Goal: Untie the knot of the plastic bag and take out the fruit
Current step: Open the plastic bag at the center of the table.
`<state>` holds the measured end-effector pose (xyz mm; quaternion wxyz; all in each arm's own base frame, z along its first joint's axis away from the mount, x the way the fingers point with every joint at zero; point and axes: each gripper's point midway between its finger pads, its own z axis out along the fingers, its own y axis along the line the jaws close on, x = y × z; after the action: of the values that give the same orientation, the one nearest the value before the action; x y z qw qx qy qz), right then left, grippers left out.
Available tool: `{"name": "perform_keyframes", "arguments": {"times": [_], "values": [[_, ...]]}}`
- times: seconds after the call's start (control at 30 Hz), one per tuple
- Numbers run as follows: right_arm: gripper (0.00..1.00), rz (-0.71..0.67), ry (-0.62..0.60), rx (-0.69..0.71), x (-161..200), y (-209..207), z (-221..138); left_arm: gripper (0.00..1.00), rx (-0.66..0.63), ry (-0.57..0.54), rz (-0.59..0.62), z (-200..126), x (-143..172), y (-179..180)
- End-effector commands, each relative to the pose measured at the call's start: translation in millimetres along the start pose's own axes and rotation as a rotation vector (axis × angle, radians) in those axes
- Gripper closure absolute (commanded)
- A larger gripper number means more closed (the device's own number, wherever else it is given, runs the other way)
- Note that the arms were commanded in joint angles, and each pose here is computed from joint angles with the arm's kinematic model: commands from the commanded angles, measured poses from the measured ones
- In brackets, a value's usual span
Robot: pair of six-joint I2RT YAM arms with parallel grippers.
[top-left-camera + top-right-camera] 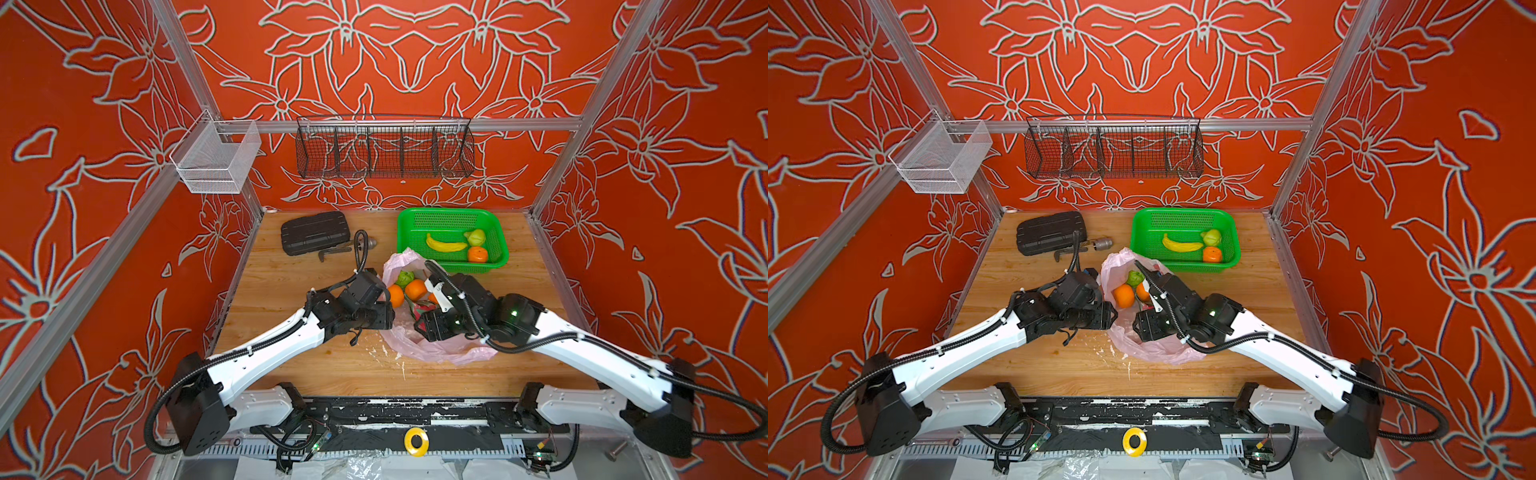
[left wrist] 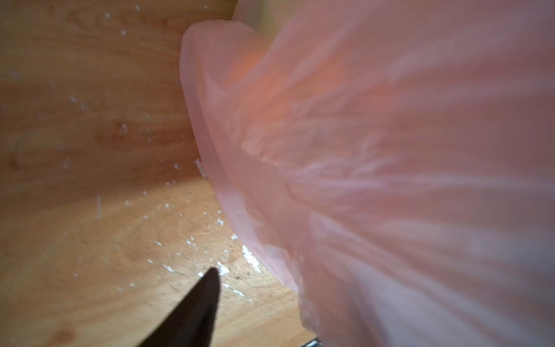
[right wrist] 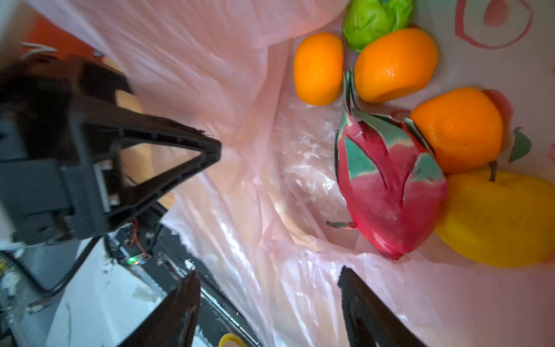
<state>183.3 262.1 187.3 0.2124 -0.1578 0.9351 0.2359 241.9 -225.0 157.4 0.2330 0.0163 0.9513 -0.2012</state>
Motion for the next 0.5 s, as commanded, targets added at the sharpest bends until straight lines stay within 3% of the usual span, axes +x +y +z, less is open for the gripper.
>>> {"name": "perform_keyframes", "arguments": {"times": [0.0,0.13,0.2,0.3,0.47], "values": [[0.25,0.061,-0.003,0.102,1.0,-8.3,24.1,0.54,-0.074,0.004,-0.036,2.8,-1.1,12.7],[0.25,0.085,0.068,0.157,15.0,-8.6,50.4,0.83,-0.124,0.007,-0.07,3.9,9.8,29.8],[0.26,0.068,0.088,0.16,21.7,-3.6,63.5,0.91,-0.142,0.014,-0.084,3.9,16.6,37.4],[0.25,0.052,0.132,0.157,35.0,3.4,80.8,0.97,-0.161,0.046,-0.097,3.1,29.7,46.8],[0.25,0.026,0.192,0.155,58.7,10.4,98.2,0.99,-0.179,0.089,-0.124,5.0,52.7,62.1]]}}
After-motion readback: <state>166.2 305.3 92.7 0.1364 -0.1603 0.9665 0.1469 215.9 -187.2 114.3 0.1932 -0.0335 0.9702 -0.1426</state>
